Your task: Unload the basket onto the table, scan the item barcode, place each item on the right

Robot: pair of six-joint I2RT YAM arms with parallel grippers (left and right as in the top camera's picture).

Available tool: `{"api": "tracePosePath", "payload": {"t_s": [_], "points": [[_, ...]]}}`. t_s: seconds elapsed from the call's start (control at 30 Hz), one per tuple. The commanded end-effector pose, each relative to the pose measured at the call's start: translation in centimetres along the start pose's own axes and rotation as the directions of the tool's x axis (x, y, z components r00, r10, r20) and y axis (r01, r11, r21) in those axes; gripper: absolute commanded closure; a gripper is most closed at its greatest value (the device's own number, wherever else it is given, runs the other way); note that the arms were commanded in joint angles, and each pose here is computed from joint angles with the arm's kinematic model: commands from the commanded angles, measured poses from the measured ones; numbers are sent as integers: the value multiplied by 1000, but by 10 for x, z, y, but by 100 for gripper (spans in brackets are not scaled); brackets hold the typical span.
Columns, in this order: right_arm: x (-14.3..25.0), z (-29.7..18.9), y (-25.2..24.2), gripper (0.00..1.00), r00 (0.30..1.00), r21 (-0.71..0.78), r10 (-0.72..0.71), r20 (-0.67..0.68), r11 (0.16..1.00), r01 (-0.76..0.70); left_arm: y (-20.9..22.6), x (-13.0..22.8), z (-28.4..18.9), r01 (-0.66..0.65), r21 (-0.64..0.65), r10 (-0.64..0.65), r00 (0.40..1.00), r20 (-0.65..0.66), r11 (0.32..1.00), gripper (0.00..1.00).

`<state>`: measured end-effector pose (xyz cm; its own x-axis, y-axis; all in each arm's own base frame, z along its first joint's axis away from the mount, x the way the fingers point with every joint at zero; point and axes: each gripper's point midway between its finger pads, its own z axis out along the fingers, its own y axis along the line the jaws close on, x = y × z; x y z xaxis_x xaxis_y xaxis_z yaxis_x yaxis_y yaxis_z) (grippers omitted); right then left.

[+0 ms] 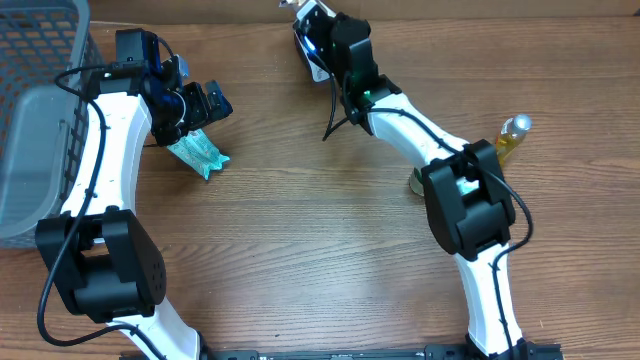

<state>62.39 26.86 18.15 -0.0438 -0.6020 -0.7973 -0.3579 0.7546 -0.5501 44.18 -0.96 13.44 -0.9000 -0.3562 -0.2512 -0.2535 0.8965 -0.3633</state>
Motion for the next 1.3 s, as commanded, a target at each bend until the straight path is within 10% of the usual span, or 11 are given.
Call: {"api": "tracePosePath", "payload": {"t_s": [0.0, 0.23, 0.53, 0.9, 1.0, 1.13, 1.27], "points": [[-76, -47, -60, 92, 980, 59, 160, 115, 984, -168, -7, -5, -11, -27, 13, 27, 999, 29, 1000, 1], [-64, -105, -36, 89, 922, -224, 360, -140, 896, -383, -7, -5, -11, -27, 13, 27, 999, 29, 1000, 1], [51, -202, 43, 87, 576, -279, 280, -768, 663, -695, -7, -5, -11, -27, 13, 26, 999, 30, 1000, 0], [145, -248, 66, 74, 394, -200, 78, -916, 763, -615, -7, -5, -11, -27, 13, 27, 999, 29, 1000, 1], [154, -242, 53, 62, 402, -166, 84, -912, 819, -550, -7, -5, -11, -27, 13, 27, 999, 29, 1000, 0], [150, -230, 48, 19, 435, -152, 118, -893, 830, -537, -7, -5, -11, -27, 13, 27, 999, 29, 1000, 0], [136, -220, 39, 6, 470, -133, 166, -867, 831, -540, -7, -5, -11, -27, 13, 27, 999, 29, 1000, 1]]}}
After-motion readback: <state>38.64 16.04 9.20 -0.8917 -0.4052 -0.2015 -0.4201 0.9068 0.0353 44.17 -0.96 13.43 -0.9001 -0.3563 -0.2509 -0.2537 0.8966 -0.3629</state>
